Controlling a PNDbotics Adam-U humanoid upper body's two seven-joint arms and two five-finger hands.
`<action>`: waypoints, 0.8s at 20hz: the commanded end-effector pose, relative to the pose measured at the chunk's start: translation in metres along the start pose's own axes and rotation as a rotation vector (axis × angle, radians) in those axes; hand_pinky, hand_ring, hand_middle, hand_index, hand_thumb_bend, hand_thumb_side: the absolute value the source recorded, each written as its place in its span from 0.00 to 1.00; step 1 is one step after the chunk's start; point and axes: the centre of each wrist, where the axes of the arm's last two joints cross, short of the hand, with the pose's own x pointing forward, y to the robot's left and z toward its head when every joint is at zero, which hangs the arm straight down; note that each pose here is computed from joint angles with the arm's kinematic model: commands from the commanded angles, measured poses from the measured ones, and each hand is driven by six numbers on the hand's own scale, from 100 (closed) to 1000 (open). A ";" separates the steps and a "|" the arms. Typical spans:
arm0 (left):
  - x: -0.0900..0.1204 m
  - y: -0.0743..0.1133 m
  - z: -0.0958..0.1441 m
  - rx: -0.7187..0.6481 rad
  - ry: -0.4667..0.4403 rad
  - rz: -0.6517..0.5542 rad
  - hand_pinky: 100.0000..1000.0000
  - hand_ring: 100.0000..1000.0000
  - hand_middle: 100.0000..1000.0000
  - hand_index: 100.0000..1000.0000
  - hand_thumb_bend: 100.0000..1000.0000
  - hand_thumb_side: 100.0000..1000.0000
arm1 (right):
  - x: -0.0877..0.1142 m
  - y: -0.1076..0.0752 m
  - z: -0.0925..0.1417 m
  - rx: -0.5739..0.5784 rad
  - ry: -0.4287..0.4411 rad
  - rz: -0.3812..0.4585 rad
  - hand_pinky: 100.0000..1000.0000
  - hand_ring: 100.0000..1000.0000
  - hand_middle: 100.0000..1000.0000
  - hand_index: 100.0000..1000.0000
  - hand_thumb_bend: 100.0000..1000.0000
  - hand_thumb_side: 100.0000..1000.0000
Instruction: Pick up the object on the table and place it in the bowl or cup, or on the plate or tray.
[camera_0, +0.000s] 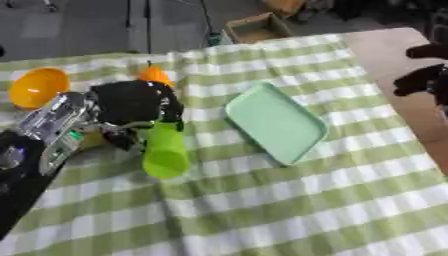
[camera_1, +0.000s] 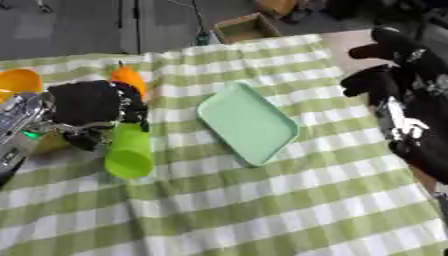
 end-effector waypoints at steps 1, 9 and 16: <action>-0.009 0.028 0.007 0.033 0.036 -0.035 0.78 0.60 0.38 0.49 0.54 0.03 | 0.008 -0.002 -0.004 0.006 -0.031 0.009 0.61 0.63 0.77 0.94 0.00 0.35; -0.014 0.044 -0.031 0.141 0.102 -0.061 0.78 0.61 0.40 0.51 0.60 0.00 | 0.012 0.004 -0.013 0.039 -0.072 -0.019 0.61 0.63 0.77 0.94 0.00 0.33; -0.019 0.031 -0.056 0.236 0.214 -0.045 0.77 0.64 0.44 0.56 0.58 0.01 | 0.018 0.011 -0.027 0.085 -0.132 -0.046 0.61 0.63 0.77 0.94 0.00 0.32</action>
